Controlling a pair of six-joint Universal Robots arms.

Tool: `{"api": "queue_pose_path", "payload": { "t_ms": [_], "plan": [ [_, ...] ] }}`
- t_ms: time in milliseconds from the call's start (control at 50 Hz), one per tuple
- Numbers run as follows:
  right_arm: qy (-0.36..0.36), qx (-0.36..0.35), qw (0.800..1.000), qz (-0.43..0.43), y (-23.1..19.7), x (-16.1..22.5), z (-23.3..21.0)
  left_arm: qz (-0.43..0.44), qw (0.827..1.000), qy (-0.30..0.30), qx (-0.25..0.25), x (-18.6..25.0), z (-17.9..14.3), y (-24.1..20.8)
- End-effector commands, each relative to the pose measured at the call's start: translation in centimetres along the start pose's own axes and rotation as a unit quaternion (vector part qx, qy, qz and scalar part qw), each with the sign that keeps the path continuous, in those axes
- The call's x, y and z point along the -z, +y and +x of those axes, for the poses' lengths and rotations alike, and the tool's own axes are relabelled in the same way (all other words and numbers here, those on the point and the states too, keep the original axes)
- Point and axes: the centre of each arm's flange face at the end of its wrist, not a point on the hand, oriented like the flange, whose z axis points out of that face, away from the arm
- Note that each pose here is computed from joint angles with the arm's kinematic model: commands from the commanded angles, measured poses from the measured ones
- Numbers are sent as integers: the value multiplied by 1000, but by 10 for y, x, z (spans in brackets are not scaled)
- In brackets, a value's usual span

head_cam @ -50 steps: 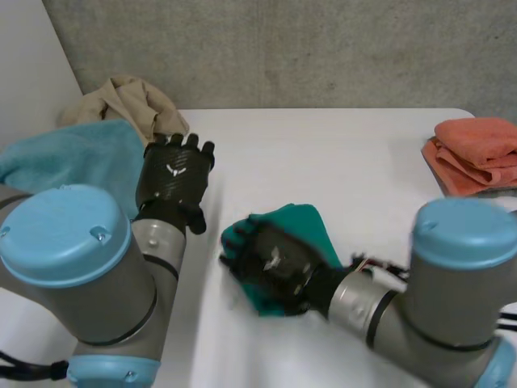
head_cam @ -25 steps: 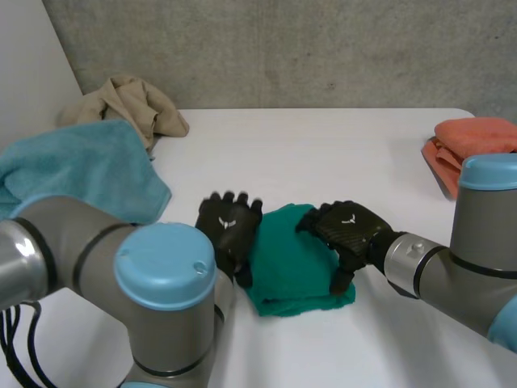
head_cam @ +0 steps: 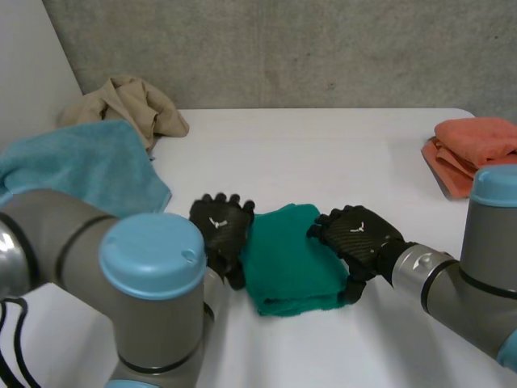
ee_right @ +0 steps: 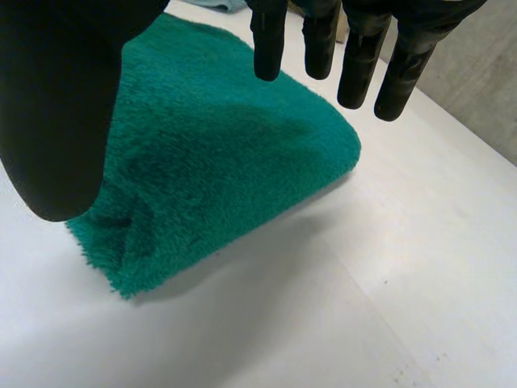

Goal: Fold the laundry.

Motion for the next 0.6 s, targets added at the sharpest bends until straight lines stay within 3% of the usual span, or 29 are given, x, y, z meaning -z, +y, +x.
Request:
{"api": "queue_pose_path", "payload": {
  "t_ms": [20,220,600],
  "plan": [
    [-6,-3,1000,0,12,1,-10,2,999,-31,14,2,-26,-6],
    [3,7,1000,19,26,-17,-12,-33,997,-71,21,-3,-54,15],
    [-20,23,999,30,25,-21,-33,-33,997,-73,22,-2,-55,25]
  ]
}}
